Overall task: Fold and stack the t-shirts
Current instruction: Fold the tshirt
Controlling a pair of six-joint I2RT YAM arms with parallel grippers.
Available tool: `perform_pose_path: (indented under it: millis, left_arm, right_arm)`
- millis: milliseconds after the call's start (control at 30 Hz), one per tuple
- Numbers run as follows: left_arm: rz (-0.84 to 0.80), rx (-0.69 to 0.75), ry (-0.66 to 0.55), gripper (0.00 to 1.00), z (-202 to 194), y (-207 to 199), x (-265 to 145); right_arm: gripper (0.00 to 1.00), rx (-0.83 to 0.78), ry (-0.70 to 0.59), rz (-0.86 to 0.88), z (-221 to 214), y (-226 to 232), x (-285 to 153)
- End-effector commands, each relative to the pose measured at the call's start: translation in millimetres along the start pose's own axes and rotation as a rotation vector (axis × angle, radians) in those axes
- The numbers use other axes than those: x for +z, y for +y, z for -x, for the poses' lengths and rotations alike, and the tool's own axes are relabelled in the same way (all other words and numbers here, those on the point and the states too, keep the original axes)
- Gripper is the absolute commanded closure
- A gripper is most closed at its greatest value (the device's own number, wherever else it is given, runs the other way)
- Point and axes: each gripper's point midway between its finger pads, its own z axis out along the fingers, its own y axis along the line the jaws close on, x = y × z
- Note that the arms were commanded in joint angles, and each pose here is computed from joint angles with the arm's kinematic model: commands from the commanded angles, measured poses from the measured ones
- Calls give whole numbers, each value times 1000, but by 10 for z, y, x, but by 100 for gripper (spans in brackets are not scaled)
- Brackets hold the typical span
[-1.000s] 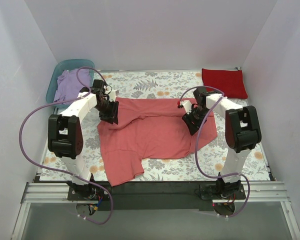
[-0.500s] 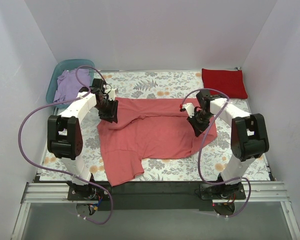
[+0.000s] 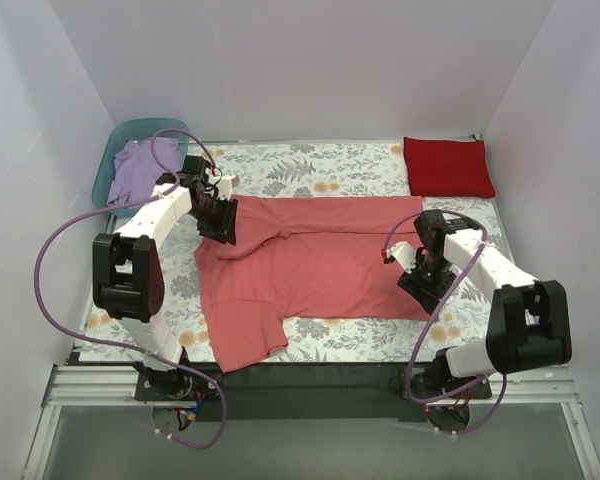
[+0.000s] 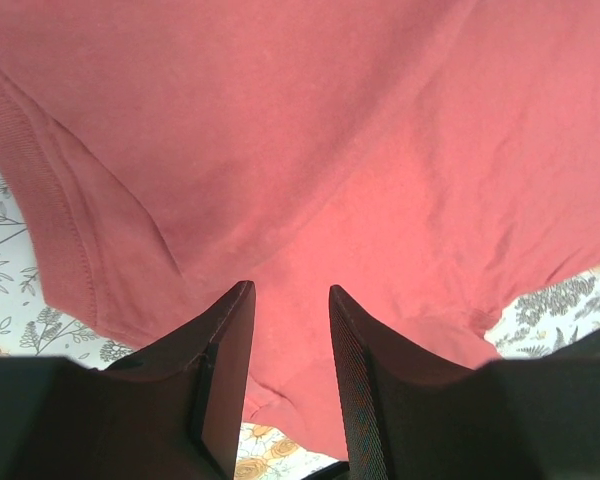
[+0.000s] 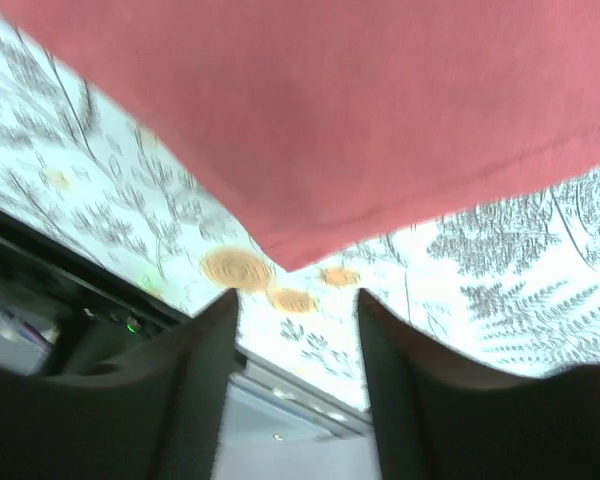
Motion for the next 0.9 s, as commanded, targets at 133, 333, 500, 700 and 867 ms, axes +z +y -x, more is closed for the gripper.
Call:
perform_pose_path:
  millis: [133, 333, 500, 700, 867]
  left_arm:
    - [-170, 168, -107, 69, 15, -400, -291]
    - [-252, 406, -150, 81, 9, -892, -200]
    - [-128, 528, -86, 82, 44, -922, 153]
    - [-4, 599, -68, 73, 258, -844, 493]
    - [83, 650, -54, 71, 392, -728, 649]
  right_arm:
    - [32, -46, -135, -56, 334, -159, -470]
    - [46, 35, -369, 100, 1241, -260, -783]
    - [52, 83, -411, 179, 1529, -295, -775]
    - [52, 136, -444, 173, 1792, -474, -647]
    - [52, 145, -459, 145, 1929, -625, -624]
